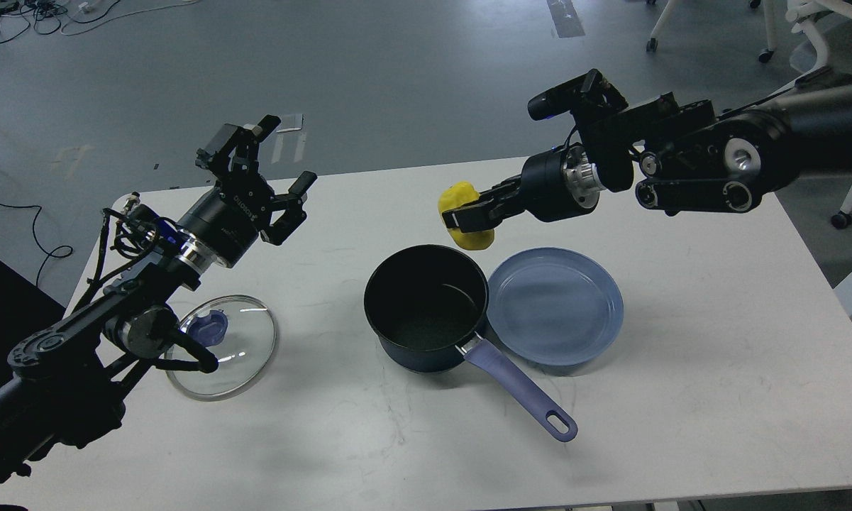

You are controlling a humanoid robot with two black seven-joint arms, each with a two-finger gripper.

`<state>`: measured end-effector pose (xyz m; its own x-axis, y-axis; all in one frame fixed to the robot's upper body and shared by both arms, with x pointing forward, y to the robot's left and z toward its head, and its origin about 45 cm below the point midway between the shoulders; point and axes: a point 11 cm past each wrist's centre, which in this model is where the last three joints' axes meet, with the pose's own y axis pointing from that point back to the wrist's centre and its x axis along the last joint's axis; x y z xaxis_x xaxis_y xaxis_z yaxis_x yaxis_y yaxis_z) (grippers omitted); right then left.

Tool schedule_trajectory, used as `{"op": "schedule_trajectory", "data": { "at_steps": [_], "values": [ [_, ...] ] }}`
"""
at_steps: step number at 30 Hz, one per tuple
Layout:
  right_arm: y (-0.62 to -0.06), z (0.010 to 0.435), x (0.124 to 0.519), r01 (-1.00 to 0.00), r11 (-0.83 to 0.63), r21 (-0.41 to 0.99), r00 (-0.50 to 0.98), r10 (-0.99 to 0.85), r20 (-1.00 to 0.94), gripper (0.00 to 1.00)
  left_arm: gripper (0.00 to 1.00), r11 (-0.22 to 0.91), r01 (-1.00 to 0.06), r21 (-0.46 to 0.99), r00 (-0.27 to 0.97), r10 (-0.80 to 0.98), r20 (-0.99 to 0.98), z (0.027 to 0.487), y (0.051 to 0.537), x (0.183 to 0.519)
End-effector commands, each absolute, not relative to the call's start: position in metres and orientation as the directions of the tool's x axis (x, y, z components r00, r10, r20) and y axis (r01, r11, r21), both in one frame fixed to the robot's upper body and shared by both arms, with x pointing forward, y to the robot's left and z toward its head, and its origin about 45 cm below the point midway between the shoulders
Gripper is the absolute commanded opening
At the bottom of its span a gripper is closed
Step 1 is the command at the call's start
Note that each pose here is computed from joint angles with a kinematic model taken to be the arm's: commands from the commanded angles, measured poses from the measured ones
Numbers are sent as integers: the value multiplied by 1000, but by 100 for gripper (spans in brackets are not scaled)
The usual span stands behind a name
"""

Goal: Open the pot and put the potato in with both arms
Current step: 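Lift the potato and carry it over the open pot, right gripper, then release the potato into the pot and retract the right gripper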

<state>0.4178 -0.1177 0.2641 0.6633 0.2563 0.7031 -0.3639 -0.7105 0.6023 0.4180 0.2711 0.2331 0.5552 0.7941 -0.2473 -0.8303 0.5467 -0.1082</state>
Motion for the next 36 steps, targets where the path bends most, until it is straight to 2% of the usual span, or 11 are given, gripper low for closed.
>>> {"op": "schedule_trajectory", "data": {
  "at_steps": [1, 4, 9, 18, 20, 22, 31, 36],
  "values": [
    [-92, 248, 404, -326, -742, 586, 707, 221, 672, 24, 98, 546, -831, -108, 554, 795, -248, 233, 271, 418],
    [-81, 234, 395, -301, -755, 583, 737, 204, 645, 25, 98, 546, -831, -110, 555, 794, -249, 233, 270, 418],
    [-75, 214, 382, -266, -755, 599, 769, 208, 604, 35, 98, 546, -830, -110, 555, 793, -250, 233, 269, 418],
    [-79, 208, 381, -265, -750, 606, 778, 204, 594, 70, 98, 547, -830, -111, 556, 792, -252, 233, 268, 418],
    [-80, 209, 382, -269, -750, 604, 778, 201, 596, 79, 98, 546, -830, -109, 555, 793, -252, 232, 268, 418],
    [-86, 211, 385, -285, -747, 601, 779, 184, 599, 92, 98, 547, -830, -111, 556, 792, -252, 233, 268, 418],
    [-133, 242, 414, -416, -724, 551, 767, 47, 640, 99, 98, 547, -829, -112, 557, 793, -248, 234, 269, 419],
    [-178, 296, 444, -578, -721, 382, 699, -196, 688, 99, 98, 548, -829, -113, 557, 792, -249, 234, 268, 419]
  ]
}}
